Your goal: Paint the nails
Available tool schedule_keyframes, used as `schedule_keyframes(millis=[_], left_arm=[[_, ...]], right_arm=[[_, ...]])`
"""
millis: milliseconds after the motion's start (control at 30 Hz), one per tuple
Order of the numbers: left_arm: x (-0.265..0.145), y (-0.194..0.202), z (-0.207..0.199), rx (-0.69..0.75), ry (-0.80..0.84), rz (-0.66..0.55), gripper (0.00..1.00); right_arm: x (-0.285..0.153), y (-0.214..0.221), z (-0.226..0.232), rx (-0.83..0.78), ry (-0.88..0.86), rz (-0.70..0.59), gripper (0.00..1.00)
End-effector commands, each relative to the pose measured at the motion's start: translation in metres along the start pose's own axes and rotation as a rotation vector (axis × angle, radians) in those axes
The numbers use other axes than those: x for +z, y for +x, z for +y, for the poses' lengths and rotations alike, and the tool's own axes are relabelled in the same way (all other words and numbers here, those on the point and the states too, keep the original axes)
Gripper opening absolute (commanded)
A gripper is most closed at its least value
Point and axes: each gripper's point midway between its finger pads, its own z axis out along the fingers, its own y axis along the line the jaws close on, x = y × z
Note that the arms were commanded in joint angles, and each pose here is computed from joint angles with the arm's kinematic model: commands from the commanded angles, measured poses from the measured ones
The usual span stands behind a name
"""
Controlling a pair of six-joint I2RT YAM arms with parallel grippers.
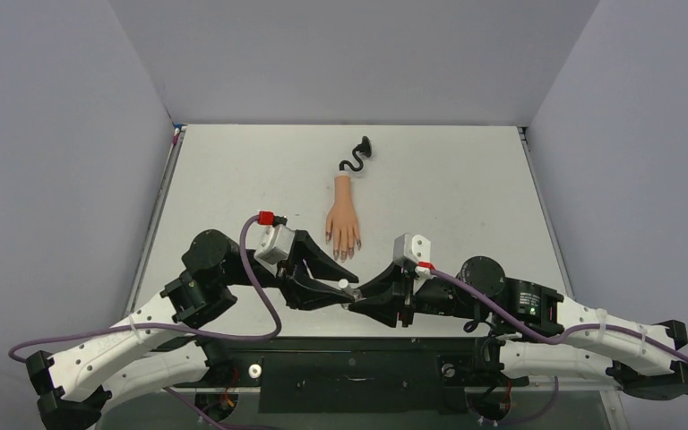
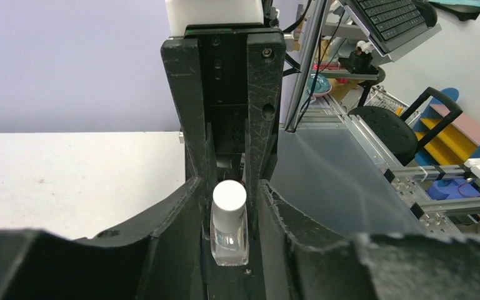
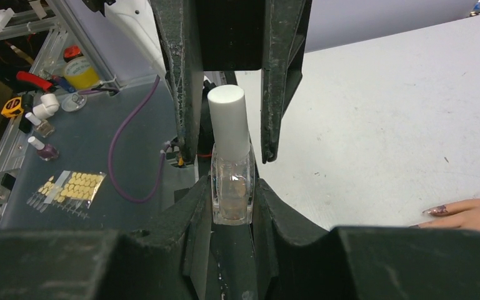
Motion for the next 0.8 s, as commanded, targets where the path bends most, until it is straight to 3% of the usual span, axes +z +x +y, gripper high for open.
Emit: schedule_keyframes(millis=[0,100,233,400,567,767], left_arm=[[0.000,-0.015,-0.006,0.045,0.023,-0.046,0.28],[0.001,-0.015,-0.004,0.041,0.018,-0.051,0.11],[0.001,-0.014,-0.001,0.039,0.005,-0.048,0.00],[-0.001,-0.008,0.014,0.026,-0.083,-0.034,0.00],[-0.011,-0.008,0.057,-0.008,-0.344,-0.062,0.00],[-0.027,-0.006,0.103,-0.078,-0.610,-0.099,0.00]], right_arm=[[0.003,-0.020,0.007,-0.024,-0.035,-0.060,0.00],[0.003,-0.021,0.006,-0.025,-0.027,-0.065,0.00],[0.003,-0.028,0.002,-0.024,-0.002,-0.095,0.00],[0.003,-0.036,-0.015,-0.031,0.094,-0.134,0.00],[0.001,-0.041,-0.043,-0.023,0.254,-0.142,0.00],[0.009,-0.033,-0.076,-0.027,0.444,-0.066,0.00]])
